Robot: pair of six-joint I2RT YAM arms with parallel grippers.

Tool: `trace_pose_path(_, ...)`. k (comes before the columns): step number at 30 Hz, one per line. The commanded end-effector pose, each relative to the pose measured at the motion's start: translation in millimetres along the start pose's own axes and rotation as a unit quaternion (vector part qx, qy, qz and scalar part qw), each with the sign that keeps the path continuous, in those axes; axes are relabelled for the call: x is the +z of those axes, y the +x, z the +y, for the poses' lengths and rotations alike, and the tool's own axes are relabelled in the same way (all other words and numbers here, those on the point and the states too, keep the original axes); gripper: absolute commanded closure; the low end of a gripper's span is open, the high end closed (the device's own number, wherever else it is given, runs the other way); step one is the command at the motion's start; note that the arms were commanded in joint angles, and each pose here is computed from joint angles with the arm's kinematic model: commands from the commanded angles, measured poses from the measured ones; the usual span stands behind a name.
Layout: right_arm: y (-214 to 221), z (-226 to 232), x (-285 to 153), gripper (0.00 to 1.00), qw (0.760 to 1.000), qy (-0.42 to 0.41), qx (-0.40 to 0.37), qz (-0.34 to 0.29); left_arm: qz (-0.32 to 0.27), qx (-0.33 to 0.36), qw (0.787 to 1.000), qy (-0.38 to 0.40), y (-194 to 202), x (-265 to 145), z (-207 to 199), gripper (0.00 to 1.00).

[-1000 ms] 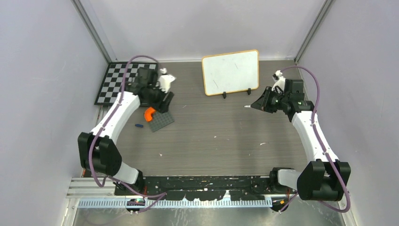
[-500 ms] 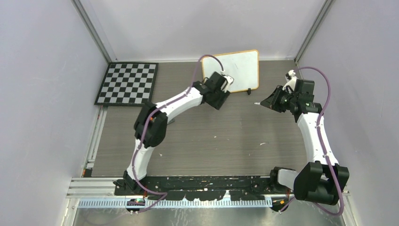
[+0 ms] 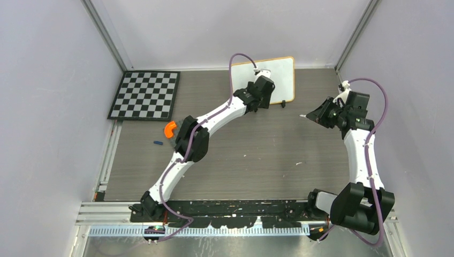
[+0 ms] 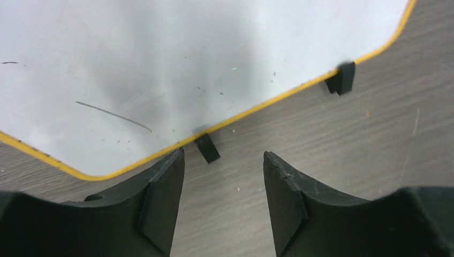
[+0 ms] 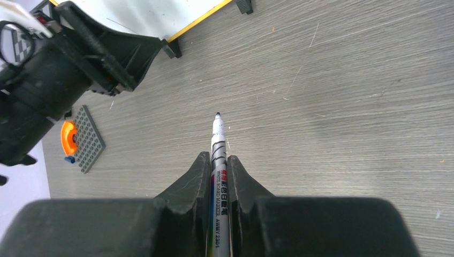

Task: Write a sentence on the whiteboard
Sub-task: Move the whiteboard stand to the center of the board.

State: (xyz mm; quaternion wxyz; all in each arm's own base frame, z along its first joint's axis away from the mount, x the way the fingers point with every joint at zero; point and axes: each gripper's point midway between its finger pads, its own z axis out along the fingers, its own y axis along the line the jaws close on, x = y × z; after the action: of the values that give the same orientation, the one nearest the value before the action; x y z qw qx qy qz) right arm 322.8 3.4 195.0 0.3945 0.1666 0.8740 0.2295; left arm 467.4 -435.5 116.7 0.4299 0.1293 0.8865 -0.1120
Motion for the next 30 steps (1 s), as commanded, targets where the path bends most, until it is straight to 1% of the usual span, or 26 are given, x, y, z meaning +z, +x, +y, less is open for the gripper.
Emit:
trace_pose_path(1, -21, 11, -10, 1.00, 0.999, -0.015, -0.013, -0.037, -0.029, -0.045, 0.997, -0.047, -9, 15, 8, 0.43)
trace_pose_path(13, -20, 9, -7, 1.00, 0.999, -0.016, -0.008, -0.031, -0.031, -0.052, 0.994, -0.092, 10, 35, 18, 0.45)
trace_pose_path(17, -19, 10, -7, 1.00, 0.999, -0.018, -0.007, -0.030, -0.035, -0.050, 0.993, -0.103, 12, 41, 22, 0.48)
trace_pose_path(22, -20, 9, -7, 1.00, 0.999, -0.017, -0.006, -0.031, -0.031, -0.048, 0.994, -0.096, 15, 44, 20, 0.59)
trace_pose_path(28, -19, 10, -7, 1.00, 0.999, -0.019, -0.005, -0.029, -0.025, -0.045, 0.993, -0.102, 20, 45, 23, 0.62)
trace_pose_path(30, -19, 9, -7, 1.00, 0.999, -0.019, -0.004, -0.029, -0.021, -0.047, 0.993, -0.106, 21, 42, 25, 0.69)
